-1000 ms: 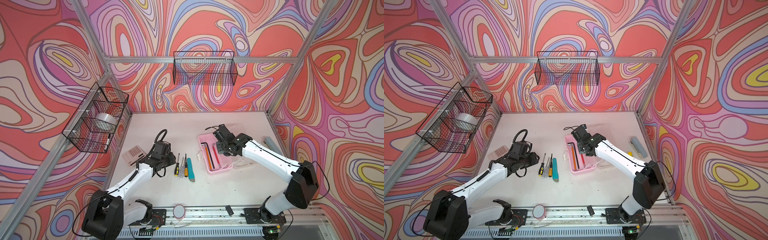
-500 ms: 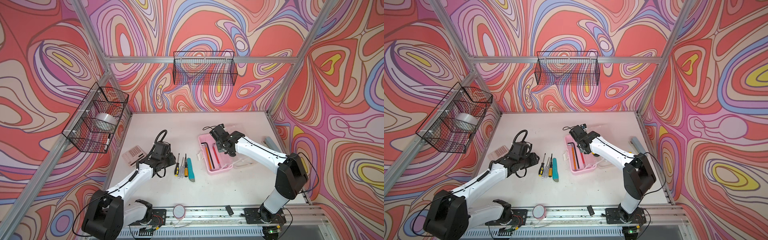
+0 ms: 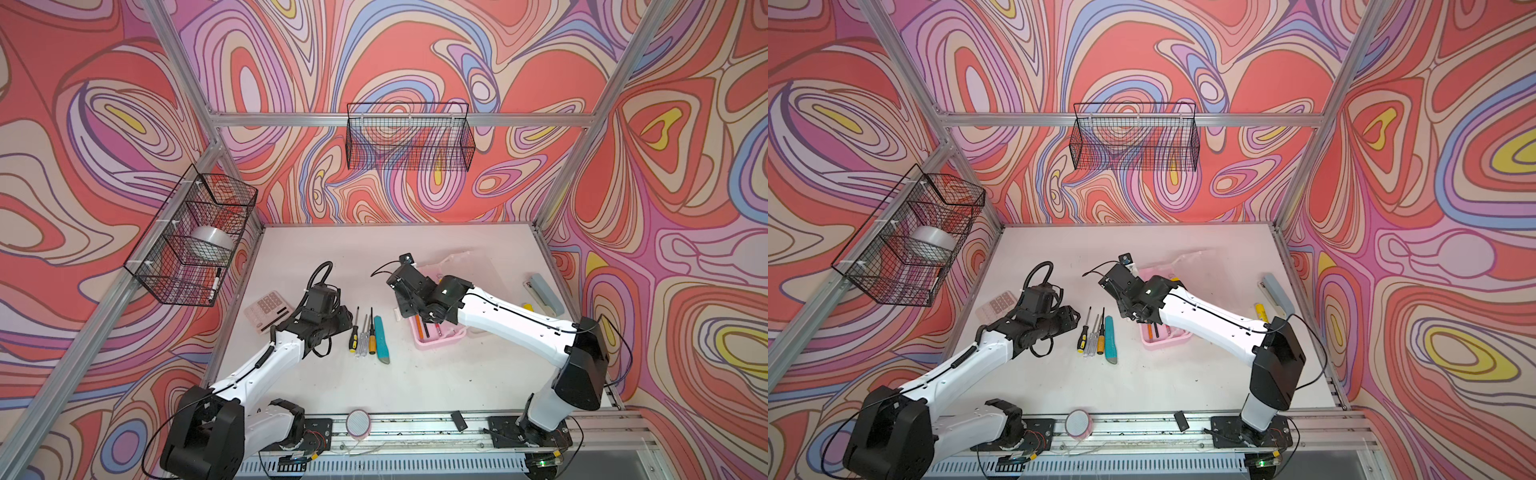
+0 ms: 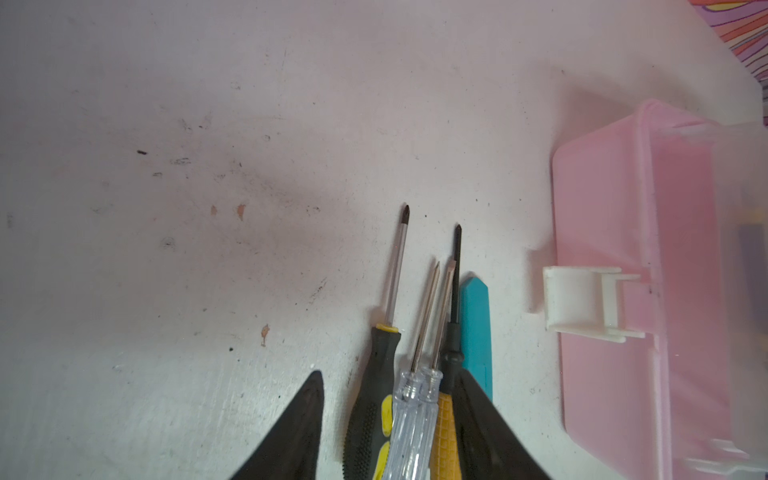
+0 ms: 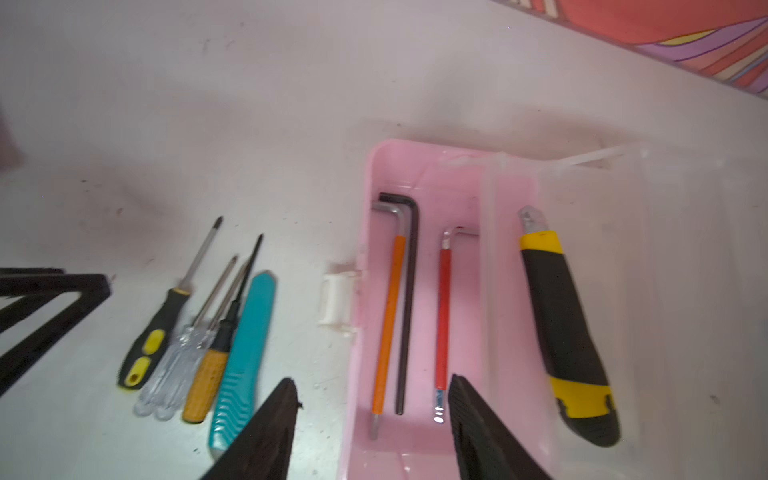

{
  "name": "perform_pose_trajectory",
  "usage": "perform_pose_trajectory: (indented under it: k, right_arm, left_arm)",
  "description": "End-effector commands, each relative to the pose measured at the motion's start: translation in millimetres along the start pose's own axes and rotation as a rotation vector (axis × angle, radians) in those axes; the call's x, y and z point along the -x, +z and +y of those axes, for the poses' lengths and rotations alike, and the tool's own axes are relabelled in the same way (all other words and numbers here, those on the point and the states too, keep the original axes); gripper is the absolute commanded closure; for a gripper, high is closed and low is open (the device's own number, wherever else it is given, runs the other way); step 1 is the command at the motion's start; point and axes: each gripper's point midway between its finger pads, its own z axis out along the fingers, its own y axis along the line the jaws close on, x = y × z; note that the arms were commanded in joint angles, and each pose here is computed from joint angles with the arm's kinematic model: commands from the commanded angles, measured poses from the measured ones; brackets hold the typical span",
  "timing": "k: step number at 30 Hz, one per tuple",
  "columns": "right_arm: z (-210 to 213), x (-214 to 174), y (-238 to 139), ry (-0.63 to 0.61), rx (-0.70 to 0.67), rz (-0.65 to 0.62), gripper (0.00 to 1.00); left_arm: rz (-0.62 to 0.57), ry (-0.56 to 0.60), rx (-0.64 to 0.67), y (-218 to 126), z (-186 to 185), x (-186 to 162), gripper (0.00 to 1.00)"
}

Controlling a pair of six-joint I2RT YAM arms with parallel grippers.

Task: Pack the tool kit
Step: 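Move the right gripper back over the teal utility knife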

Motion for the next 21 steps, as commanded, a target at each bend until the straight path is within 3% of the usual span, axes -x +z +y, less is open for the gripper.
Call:
perform_pose_trajectory:
  k: [1,9,13,21]
  right_arm:
    - [33,-15,9,0.086,0.11,0.059,0.39]
    - [82,-62,42,0.039,0.171,0.186,0.41]
    - [86,-77,58,0.032,0.168,0.223,0.48]
    - [92,-100,77,0.031,0.175,0.288,0.53]
  left_arm:
    - [-0.026,-0.003,-0.072,-6,-11,3,0.48]
    - [0.006,-0.01,-0.094,-7,-9,-9,0.46]
    - [0.004,-0.011,-0.08,-6,-6,-10,0.46]
    - [0.005,-0.017,-0.086,-3,-5,-11,0.46]
